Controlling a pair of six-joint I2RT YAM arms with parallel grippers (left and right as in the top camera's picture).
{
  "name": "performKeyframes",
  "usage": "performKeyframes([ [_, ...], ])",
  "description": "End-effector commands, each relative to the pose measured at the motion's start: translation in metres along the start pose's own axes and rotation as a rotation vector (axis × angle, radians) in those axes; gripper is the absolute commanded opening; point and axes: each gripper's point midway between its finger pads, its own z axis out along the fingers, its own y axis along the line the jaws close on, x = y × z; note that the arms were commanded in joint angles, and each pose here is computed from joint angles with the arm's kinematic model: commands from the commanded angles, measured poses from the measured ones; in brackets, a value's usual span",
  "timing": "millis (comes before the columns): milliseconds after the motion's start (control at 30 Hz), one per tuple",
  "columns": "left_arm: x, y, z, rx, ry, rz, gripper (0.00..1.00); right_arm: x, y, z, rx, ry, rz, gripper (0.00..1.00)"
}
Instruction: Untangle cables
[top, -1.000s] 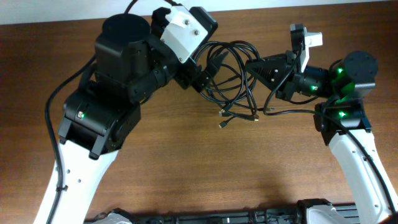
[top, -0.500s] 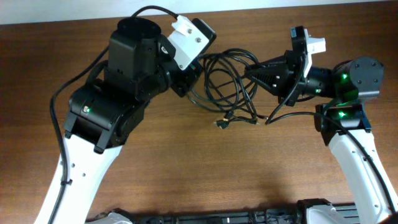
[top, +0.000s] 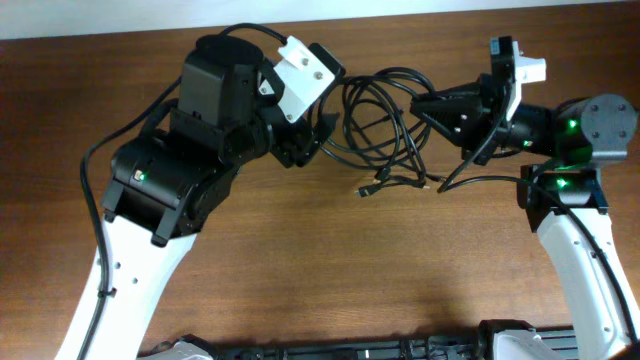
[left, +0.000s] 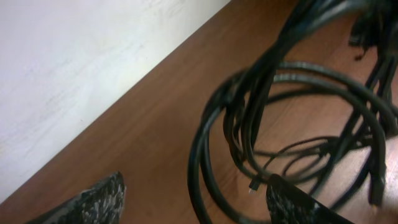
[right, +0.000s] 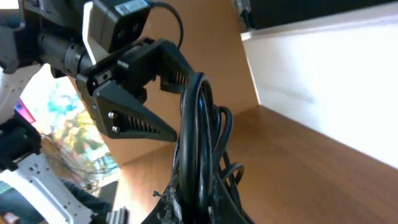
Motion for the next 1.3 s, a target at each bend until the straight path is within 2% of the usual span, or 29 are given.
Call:
performKeyframes([
  [0,-0.002,0.002,-0.002,-0.007,-0.004,-0.052,0.7,-0.007,0.006,-0.002,-0.007,-0.007,-0.058,0.04],
  [67,-0.002,-0.004,0.002,0.031,-0.005,-0.059,0.66,-0.009,0.012,-0.002,-0.029,-0.002,-0.089,0.04],
  [100,-0.002,-0.006,0.005,0.049,-0.003,-0.06,0.59,-0.01,0.017,-0.002,-0.046,0.003,-0.107,0.04],
  [133,-0.001,-0.007,0.008,0.058,0.001,-0.061,0.45,-0.011,0.022,-0.003,-0.06,0.006,-0.133,0.04],
  [167,-0.003,-0.011,0.011,0.083,-0.008,-0.061,0.01,-0.011,0.021,-0.003,-0.059,0.007,-0.132,0.04],
  [333,-0.007,-0.006,0.011,0.06,-0.021,-0.058,0.0,-0.011,0.02,-0.003,-0.056,0.006,-0.13,0.04],
  [500,0.003,0.031,0.01,-0.157,0.02,-0.201,0.0,-0.01,0.002,-0.017,0.013,-0.002,-0.048,0.04],
  [600,0.01,0.065,0.0,-0.371,0.012,-0.404,0.0,-0.01,-0.007,-0.026,0.052,-0.008,-0.016,0.04],
  [667,0.011,0.072,-0.003,-0.419,-0.008,-0.498,0.0,-0.01,-0.009,-0.029,0.061,-0.009,-0.008,0.04],
  [833,0.004,0.074,-0.003,-0.416,-0.111,-0.82,0.0,-0.01,-0.01,-0.029,0.061,-0.009,-0.005,0.04],
  [967,0.0,0.075,-0.003,-0.406,-0.168,-1.005,0.0,-0.007,-0.011,-0.029,0.062,-0.003,0.03,0.04],
  [1133,0.001,0.075,-0.003,-0.383,-0.249,-1.381,0.0,-0.002,-0.01,-0.029,0.046,0.013,0.05,0.04],
  [1267,-0.001,0.076,-0.004,-0.361,-0.302,-1.589,0.0,0.001,-0.006,-0.029,0.026,0.03,0.056,0.04],
])
